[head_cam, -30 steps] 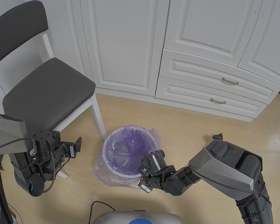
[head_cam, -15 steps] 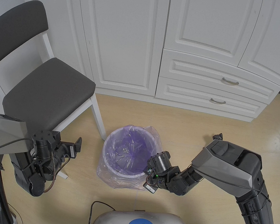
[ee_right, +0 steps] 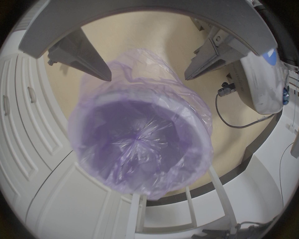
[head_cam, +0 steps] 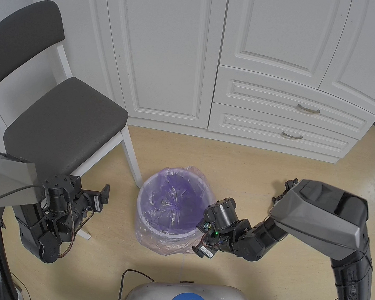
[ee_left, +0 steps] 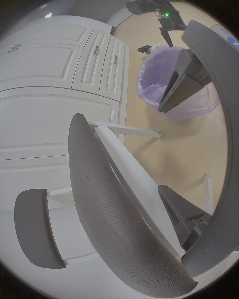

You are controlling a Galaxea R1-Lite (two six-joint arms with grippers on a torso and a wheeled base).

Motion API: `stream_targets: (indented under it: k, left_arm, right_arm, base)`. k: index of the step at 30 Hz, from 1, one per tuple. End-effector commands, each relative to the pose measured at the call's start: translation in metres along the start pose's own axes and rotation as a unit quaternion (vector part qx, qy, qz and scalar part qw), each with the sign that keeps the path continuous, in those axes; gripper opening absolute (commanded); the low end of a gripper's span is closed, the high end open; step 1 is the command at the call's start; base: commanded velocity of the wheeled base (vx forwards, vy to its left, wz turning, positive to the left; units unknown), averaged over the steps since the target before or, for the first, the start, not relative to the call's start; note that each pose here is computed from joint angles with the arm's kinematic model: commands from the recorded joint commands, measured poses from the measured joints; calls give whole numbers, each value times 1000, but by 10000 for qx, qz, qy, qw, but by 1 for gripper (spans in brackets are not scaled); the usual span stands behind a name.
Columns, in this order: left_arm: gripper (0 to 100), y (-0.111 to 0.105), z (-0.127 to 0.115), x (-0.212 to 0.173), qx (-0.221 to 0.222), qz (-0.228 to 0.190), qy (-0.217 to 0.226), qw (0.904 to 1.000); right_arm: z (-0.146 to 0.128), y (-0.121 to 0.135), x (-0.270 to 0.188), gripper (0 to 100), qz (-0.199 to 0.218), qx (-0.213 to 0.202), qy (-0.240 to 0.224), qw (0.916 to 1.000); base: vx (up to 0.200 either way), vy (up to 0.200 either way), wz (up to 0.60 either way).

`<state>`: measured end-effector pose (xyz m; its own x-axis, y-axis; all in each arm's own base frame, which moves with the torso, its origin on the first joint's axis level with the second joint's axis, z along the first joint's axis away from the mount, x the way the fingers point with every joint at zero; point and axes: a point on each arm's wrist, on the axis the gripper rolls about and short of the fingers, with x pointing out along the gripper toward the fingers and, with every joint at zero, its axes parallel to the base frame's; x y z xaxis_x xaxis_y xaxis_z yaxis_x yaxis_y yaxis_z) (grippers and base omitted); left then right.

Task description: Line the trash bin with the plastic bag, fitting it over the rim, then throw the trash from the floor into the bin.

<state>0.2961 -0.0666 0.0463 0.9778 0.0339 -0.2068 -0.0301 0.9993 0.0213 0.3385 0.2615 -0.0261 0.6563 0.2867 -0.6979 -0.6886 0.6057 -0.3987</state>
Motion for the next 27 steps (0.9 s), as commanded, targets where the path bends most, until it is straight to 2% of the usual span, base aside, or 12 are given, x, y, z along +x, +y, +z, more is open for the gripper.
stream_targets:
  k: [1, 7, 13, 19, 21, 24, 27]
  left_arm:
    - [100, 1, 2, -2, -11, 10, -29, 10000]
    - [100, 1, 6, -5, -26, -16, -95, 9999]
    - [100, 1, 13, -9, -54, -42, -198, 9998]
    - [100, 0, 11, -12, -41, -94, -146, 9998]
    - [100, 0, 10, -12, -32, -92, -117, 9999]
    - [100, -2, 7, -13, 0, -120, -51, 9999]
    - [100, -5, 2, -13, 22, -184, 29, 9998]
  right_arm:
    - [11, -12, -56, 100, -65, 1, -244, 9997]
    - [11, -27, -95, 100, -199, 95, -396, 9990]
    - [40, -46, -98, 100, -567, 306, -883, 9940]
    - [53, -48, -65, 100, -947, 472, -851, 9907]
    - [57, -48, -47, 100, -1052, 731, -866, 9880]
    - [65, -48, -31, 100, -1072, 1041, -998, 9837]
    - [73, -43, -24, 100, -1049, 1116, -1157, 9814]
  base:
    - [0, 0, 0]
    - [0, 0, 0]
    - [0, 0, 0]
    - [0, 0, 0]
    - [0, 0, 0]
    - [0, 0, 0]
    - [0, 0, 0]
